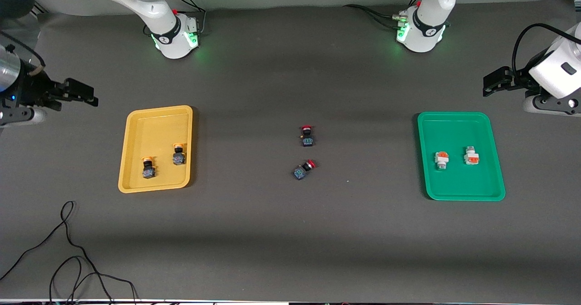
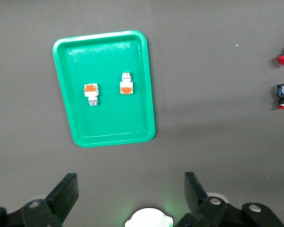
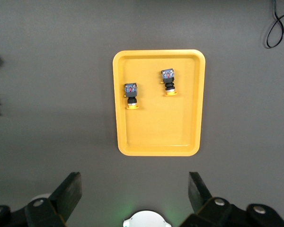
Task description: Place green and yellow buttons in trays
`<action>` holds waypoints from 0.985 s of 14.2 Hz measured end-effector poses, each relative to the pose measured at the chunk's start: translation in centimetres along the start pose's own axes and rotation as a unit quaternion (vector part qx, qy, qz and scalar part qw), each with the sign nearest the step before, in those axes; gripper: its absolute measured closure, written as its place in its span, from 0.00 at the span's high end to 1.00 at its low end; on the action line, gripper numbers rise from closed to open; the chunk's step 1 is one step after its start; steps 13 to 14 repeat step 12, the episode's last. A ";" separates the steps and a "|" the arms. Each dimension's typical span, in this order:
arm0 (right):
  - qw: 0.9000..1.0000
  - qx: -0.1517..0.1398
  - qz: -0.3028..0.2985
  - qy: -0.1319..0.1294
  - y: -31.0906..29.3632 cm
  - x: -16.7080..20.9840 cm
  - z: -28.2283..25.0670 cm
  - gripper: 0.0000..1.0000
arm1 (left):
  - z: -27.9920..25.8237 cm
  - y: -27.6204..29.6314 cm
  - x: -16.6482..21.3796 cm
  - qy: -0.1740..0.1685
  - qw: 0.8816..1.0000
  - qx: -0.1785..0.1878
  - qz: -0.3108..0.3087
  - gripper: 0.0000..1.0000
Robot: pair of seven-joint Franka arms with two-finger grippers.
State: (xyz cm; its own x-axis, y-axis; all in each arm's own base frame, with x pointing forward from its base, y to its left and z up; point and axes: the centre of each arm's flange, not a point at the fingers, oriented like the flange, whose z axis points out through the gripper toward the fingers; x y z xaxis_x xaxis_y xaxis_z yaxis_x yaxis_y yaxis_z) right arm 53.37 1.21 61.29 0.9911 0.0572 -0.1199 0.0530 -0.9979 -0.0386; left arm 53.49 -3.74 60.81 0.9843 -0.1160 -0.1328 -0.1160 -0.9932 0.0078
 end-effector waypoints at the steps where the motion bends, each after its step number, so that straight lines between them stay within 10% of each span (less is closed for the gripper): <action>1: 1.000 0.001 0.000 0.006 0.1 -0.5 -0.1 1.00 | 0.0 0.0 0.0 0.000 1.000 0.000 0.000 1.00; 14: 1.000 0.004 0.008 0.026 0.9 -2.6 -1.3 1.00 | -0.1 0.0 0.0 0.001 1.000 0.000 0.001 1.00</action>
